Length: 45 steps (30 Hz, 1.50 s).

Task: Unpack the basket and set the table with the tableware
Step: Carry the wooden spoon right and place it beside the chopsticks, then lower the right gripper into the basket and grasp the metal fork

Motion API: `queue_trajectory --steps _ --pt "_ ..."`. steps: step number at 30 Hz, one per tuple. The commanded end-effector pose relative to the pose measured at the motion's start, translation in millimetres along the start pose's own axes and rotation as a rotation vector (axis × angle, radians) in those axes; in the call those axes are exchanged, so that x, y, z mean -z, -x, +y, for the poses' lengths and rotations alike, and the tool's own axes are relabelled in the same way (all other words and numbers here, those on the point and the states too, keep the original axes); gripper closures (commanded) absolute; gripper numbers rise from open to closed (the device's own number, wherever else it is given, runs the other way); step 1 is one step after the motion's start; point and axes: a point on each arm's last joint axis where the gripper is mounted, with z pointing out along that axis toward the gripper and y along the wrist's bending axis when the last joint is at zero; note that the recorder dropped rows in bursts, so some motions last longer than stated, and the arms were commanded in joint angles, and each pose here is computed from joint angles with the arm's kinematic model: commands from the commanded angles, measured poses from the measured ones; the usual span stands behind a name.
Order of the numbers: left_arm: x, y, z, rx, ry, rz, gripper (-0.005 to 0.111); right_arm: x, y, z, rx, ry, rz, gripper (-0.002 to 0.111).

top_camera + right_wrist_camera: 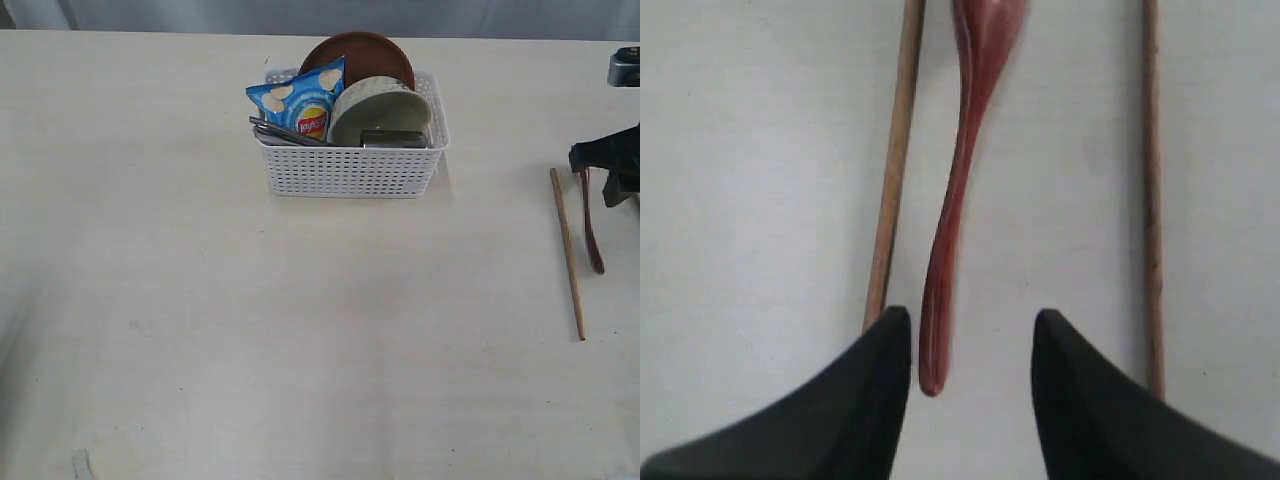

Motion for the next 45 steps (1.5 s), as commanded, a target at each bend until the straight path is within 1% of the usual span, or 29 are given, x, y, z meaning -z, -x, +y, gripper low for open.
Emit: queue_trajectory --steps 1,6,8,9,10,11,12,13,14,15,16,18,20,22,25,30,32,34,37,38,41,45 --pt "0 0 0.3 -0.01 0.005 -0.012 0.107 -1 0 -2 -0.009 0.0 -0.006 0.069" --pt "0 0 0.3 -0.01 0.005 -0.012 0.107 9 4 -2 -0.025 0.009 -0.078 0.069" --pt "0 0 0.3 -0.01 0.005 -0.012 0.107 25 12 2 -0.026 0.06 -0.146 0.069" --pt "0 0 0.3 -0.01 0.005 -0.012 0.107 39 20 11 0.002 0.133 -0.193 0.069" --pt "0 0 0.3 -0.01 0.005 -0.012 0.107 46 24 20 0.048 0.178 -0.214 0.069" --pt "0 0 0.3 -0.01 0.005 -0.012 0.107 59 32 39 0.159 0.249 -0.252 0.069" --pt "0 0 0.3 -0.01 0.005 -0.012 0.107 65 35 51 0.232 0.272 -0.272 0.069" --pt "0 0 0.3 -0.01 0.005 -0.012 0.107 73 38 73 0.383 0.278 -0.314 0.069" --pt "0 0 0.3 -0.01 0.005 -0.012 0.107 77 39 84 0.456 0.279 -0.335 0.069" --pt "0 0 0.3 -0.01 0.005 -0.012 0.107 84 37 107 0.582 0.29 -0.371 0.069" --pt "0 0 0.3 -0.01 0.005 -0.012 0.107 87 35 122 0.673 0.294 -0.4 0.069" --pt "0 0 0.3 -0.01 0.005 -0.012 0.107 94 29 151 0.819 0.304 -0.458 0.069" --pt "0 0 0.3 -0.01 0.005 -0.012 0.107 100 24 173 0.872 0.317 -0.518 0.069" --pt "0 0 0.3 -0.01 0.005 -0.012 0.107 106 21 190 0.905 0.33 -0.574 0.069" --pt "0 0 0.3 -0.01 0.005 -0.012 0.107 114 25 209 0.922 0.362 -0.584 0.069" --pt "0 0 0.3 -0.01 0.005 -0.012 0.107 119 45 232 0.903 0.418 -0.496 0.069" --pt "0 0 0.3 -0.01 0.005 -0.012 0.107 115 53 240 0.926 0.428 -0.444 0.069" --pt "0 0 0.3 -0.01 0.005 -0.012 0.107 107 58 250 0.971 0.413 -0.397 0.069" --pt "0 0 0.3 -0.01 0.005 -0.012 0.107 92 65 263 1.066 0.344 -0.326 0.069" --pt "0 0 0.3 -0.01 0.005 -0.012 0.107 88 68 266 1.078 0.325 -0.307 0.069" --pt "0 0 0.3 -0.01 0.005 -0.012 0.107 78 78 274 1.035 0.297 -0.269 0.069" --pt "0 0 0.3 -0.01 0.005 -0.012 0.107 66 86 282 1.04 0.298 -0.228 0.069"
